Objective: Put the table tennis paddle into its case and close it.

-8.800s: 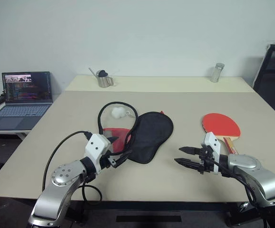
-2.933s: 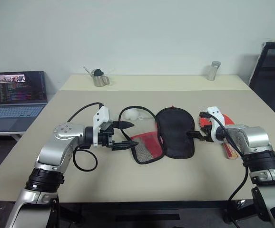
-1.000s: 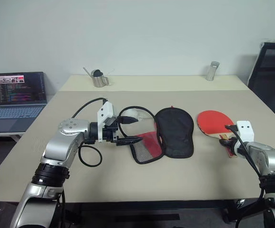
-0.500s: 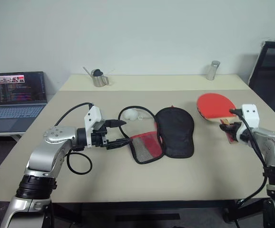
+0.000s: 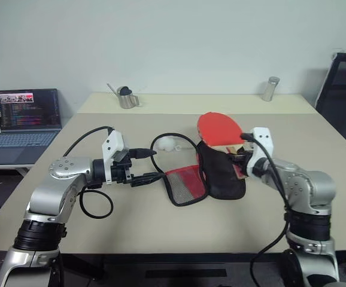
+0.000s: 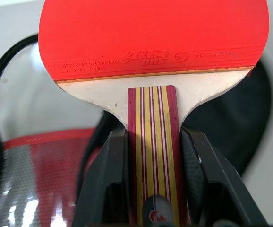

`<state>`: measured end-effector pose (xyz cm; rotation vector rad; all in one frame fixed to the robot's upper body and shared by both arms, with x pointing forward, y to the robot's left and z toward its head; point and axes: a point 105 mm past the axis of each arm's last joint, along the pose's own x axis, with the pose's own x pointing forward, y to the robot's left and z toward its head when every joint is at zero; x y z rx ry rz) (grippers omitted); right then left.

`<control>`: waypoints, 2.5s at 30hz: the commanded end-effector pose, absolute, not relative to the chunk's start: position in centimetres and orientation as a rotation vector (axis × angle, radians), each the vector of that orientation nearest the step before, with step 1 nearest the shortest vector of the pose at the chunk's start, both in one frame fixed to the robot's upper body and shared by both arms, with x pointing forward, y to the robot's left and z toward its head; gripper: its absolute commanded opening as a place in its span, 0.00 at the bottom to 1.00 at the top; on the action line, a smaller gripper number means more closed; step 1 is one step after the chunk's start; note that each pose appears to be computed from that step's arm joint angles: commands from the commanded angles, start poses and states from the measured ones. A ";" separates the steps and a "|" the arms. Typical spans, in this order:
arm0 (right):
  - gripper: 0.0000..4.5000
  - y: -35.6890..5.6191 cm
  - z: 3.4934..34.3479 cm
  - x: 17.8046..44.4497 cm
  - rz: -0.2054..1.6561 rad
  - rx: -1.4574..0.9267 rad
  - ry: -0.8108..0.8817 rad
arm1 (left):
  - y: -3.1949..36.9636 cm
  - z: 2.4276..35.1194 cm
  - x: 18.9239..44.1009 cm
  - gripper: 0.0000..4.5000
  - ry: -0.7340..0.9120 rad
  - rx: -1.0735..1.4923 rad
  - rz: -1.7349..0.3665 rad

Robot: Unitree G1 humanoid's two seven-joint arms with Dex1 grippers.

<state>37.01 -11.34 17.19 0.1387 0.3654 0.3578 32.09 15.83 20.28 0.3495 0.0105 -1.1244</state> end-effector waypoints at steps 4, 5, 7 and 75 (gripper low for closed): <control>0.24 -9.5 16.9 37.6 0.324 0.147 0.318 | 15.9 21.6 32.1 0.92 -0.038 0.384 -1.108; 0.24 -9.3 16.5 37.7 0.319 0.149 0.324 | 15.9 21.5 32.1 0.92 -0.038 0.384 -1.108; 0.24 -9.3 15.8 37.9 0.303 0.149 0.333 | 15.9 21.5 32.0 0.92 -0.038 0.385 -1.109; 1.00 -13.2 23.9 30.1 0.755 -0.205 0.004 | 19.4 17.8 36.1 0.92 0.055 0.392 -0.791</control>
